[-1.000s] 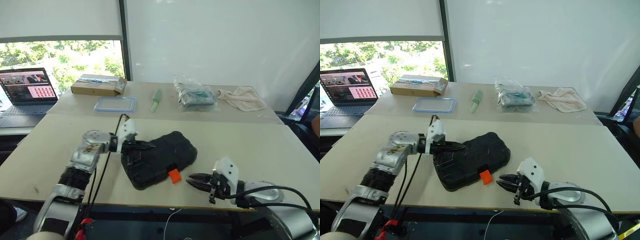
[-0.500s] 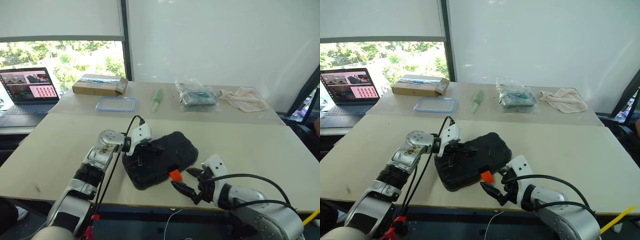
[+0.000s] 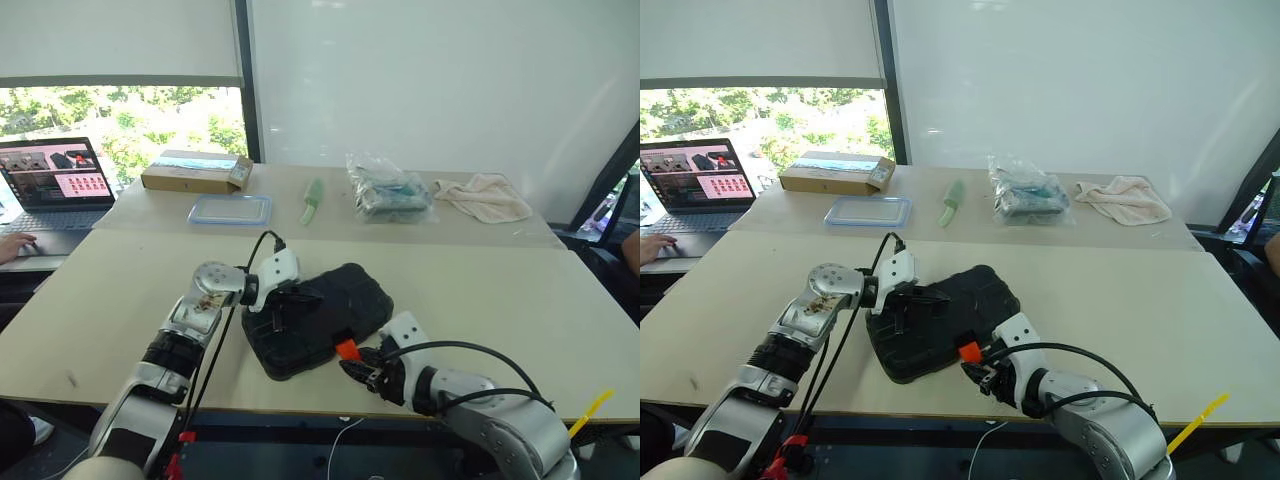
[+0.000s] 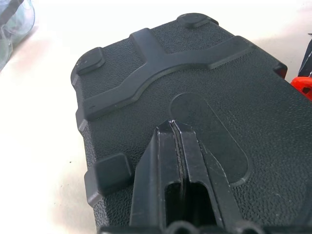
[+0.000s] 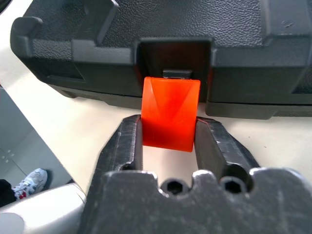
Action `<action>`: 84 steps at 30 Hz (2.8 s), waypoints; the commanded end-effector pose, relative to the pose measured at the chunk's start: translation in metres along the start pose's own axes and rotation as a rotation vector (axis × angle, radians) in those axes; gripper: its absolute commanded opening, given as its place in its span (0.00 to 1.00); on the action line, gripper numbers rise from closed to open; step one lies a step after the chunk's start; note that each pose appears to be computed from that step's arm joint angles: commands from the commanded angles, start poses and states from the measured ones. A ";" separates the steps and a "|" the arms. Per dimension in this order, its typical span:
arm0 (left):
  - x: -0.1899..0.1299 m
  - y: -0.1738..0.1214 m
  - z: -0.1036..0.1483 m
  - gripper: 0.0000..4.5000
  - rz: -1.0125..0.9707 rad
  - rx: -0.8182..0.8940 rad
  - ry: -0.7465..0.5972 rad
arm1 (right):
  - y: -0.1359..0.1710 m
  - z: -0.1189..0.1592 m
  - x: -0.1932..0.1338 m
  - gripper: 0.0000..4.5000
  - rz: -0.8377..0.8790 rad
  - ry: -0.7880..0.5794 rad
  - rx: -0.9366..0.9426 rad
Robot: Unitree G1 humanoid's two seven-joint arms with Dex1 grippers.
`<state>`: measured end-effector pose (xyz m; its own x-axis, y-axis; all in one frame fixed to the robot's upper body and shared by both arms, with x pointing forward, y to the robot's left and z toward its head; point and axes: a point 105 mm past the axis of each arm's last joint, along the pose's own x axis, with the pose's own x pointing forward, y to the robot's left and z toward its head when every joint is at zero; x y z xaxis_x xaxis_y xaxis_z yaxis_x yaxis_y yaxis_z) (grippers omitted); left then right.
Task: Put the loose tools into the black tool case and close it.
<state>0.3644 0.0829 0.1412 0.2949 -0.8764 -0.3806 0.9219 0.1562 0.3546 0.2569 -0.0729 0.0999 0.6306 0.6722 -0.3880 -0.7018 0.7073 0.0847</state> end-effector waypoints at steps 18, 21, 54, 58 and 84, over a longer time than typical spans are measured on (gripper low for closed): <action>-0.002 -0.008 -0.023 0.00 0.001 -0.060 0.082 | 0.012 0.030 0.008 0.27 0.128 -0.232 -0.095; -0.002 -0.007 -0.024 0.00 0.003 -0.061 0.087 | 0.013 0.029 0.007 0.27 0.156 -0.253 -0.112; -0.002 -0.006 -0.025 0.00 -0.009 -0.067 0.104 | -0.013 -0.003 -0.031 0.82 0.151 -0.220 -0.208; -0.002 -0.007 -0.027 0.00 -0.011 -0.071 0.109 | -0.004 0.000 -0.022 0.51 0.186 -0.221 -0.226; 0.002 -0.015 -0.042 0.00 -0.027 -0.113 0.194 | -0.016 0.013 0.016 0.01 0.186 -0.203 -0.395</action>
<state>0.3672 0.0893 0.1373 0.3321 -0.8419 -0.4254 0.9221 0.1949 0.3342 0.2780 -0.0752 0.0864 0.4960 0.8241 -0.2736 -0.8681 0.4631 -0.1787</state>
